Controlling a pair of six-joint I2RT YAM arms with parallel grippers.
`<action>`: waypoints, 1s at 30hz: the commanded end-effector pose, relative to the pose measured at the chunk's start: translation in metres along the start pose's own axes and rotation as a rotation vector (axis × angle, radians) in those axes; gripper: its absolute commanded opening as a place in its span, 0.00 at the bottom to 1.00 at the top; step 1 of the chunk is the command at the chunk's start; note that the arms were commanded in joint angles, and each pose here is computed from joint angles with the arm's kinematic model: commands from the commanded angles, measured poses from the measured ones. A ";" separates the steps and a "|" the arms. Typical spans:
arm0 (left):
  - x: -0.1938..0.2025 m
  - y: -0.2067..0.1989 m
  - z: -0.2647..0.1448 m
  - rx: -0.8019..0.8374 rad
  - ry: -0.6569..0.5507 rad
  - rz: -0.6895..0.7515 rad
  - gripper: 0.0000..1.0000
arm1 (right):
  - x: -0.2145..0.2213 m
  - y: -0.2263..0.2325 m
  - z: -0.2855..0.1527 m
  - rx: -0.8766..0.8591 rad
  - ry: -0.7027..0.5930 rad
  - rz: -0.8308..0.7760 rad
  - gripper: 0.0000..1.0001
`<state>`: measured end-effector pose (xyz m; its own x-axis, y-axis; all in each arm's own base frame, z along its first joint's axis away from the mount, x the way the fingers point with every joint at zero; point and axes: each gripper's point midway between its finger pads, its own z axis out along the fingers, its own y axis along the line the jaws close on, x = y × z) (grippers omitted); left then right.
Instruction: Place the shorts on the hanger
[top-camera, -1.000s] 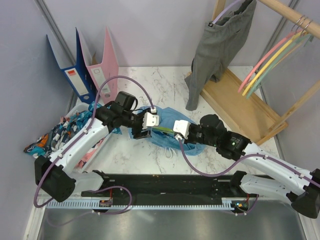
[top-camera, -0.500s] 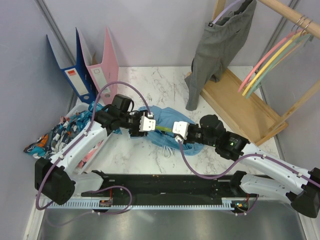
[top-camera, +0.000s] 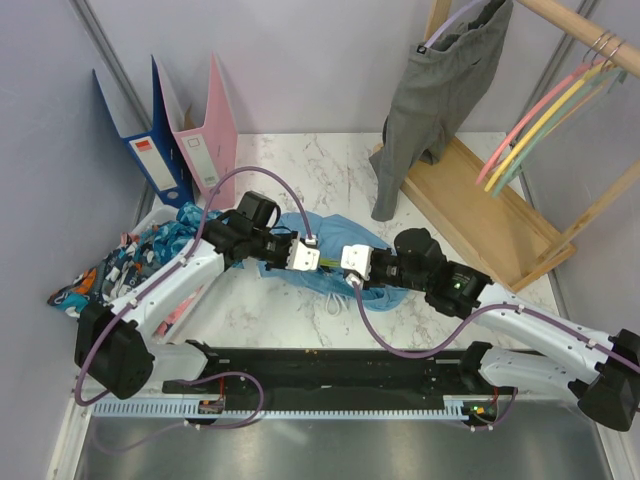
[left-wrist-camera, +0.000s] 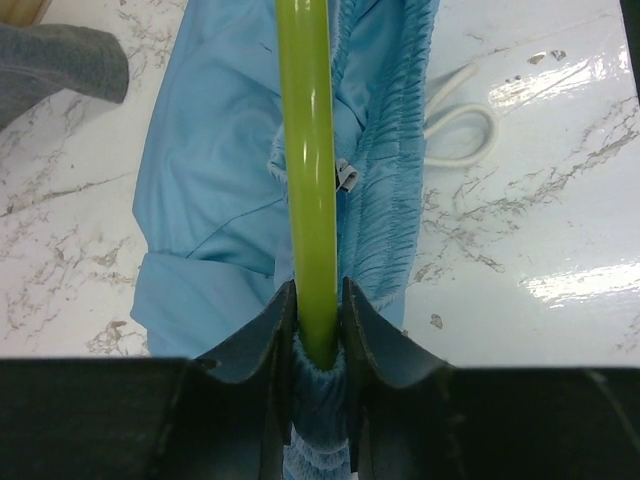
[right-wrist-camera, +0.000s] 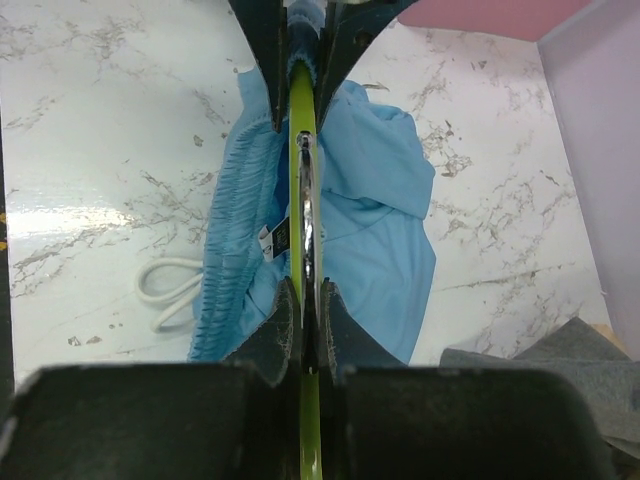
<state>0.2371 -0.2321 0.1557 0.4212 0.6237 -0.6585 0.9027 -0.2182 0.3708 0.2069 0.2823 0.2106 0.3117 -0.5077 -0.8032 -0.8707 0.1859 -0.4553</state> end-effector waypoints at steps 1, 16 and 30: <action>-0.016 0.004 0.000 -0.007 -0.057 0.037 0.09 | -0.055 -0.026 -0.003 0.078 -0.193 -0.058 0.00; -0.018 -0.018 -0.012 -0.063 -0.104 0.095 0.02 | -0.114 -0.056 -0.073 0.165 -0.259 0.423 0.98; -0.029 -0.023 -0.018 -0.078 -0.134 0.180 0.02 | 0.064 -0.026 -0.030 0.011 0.309 0.755 0.78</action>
<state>0.2018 -0.2211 0.1577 0.5031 0.5496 -0.6670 0.8598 -0.2403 0.4505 0.2629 0.2273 0.2297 -0.3363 -0.3755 -0.8637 -0.7879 0.6146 0.0395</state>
